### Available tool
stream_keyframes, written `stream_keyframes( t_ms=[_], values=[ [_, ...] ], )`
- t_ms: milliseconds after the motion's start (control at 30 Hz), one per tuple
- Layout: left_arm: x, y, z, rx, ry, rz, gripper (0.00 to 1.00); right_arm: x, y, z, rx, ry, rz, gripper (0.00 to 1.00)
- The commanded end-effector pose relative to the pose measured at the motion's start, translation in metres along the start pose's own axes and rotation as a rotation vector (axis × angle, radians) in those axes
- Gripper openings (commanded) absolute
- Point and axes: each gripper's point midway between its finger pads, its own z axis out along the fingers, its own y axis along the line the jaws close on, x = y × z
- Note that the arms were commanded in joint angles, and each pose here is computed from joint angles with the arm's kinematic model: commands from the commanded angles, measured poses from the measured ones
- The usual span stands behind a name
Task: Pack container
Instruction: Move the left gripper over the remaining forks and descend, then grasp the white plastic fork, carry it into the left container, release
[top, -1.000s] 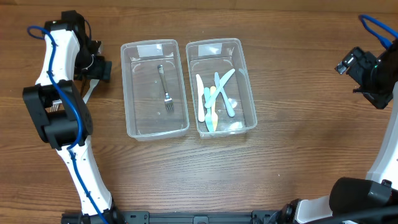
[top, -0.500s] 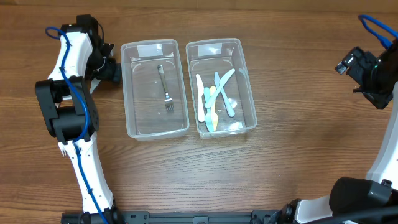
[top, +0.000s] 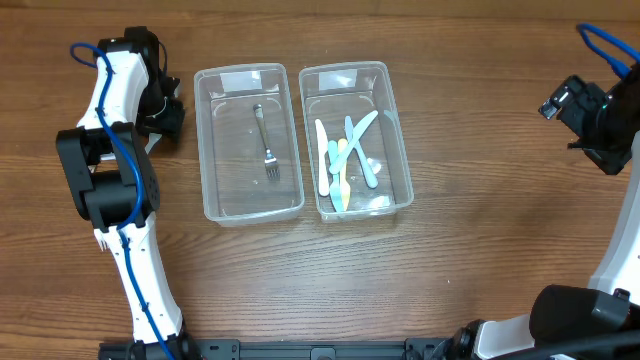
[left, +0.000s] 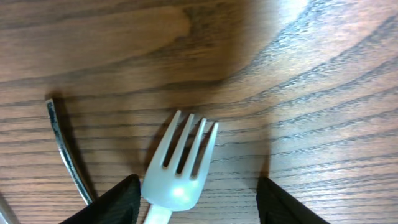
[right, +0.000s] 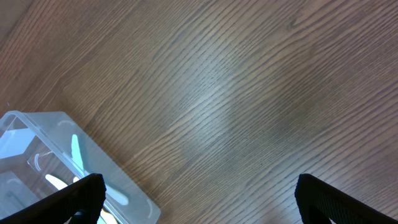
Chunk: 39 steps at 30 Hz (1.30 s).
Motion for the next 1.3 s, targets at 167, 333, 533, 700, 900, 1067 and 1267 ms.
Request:
stream_keyframes(
  t_ms=[167,333,533,700,900,1067,1267],
  values=[
    [0.004,0.013,0.016,-0.033,0.033,-0.006,0.41,-0.001,0.001,-0.002,-0.004,-0.011,-0.006,1.00],
    [-0.003,0.014,0.016,-0.037,0.006,-0.009,0.45,0.000,0.001,-0.002,-0.003,-0.010,-0.006,1.00],
    [-0.013,0.008,0.016,0.002,-0.039,0.002,0.43,0.000,0.001,-0.002,-0.003,-0.009,-0.007,1.00],
    [-0.011,0.004,0.019,0.017,-0.033,0.004,0.26,0.000,0.001,-0.002,-0.003,-0.009,-0.007,1.00],
    [-0.001,-0.005,0.027,0.062,0.000,0.010,0.10,-0.001,0.000,-0.002,0.005,-0.012,-0.006,1.00],
    [0.003,-0.006,0.014,0.063,0.003,-0.030,0.05,-0.001,0.000,-0.002,0.005,-0.012,-0.006,1.00],
    [0.005,-0.001,-0.040,0.050,-0.083,-0.064,0.04,0.000,0.000,-0.002,0.005,-0.011,-0.006,1.00]
  ],
)
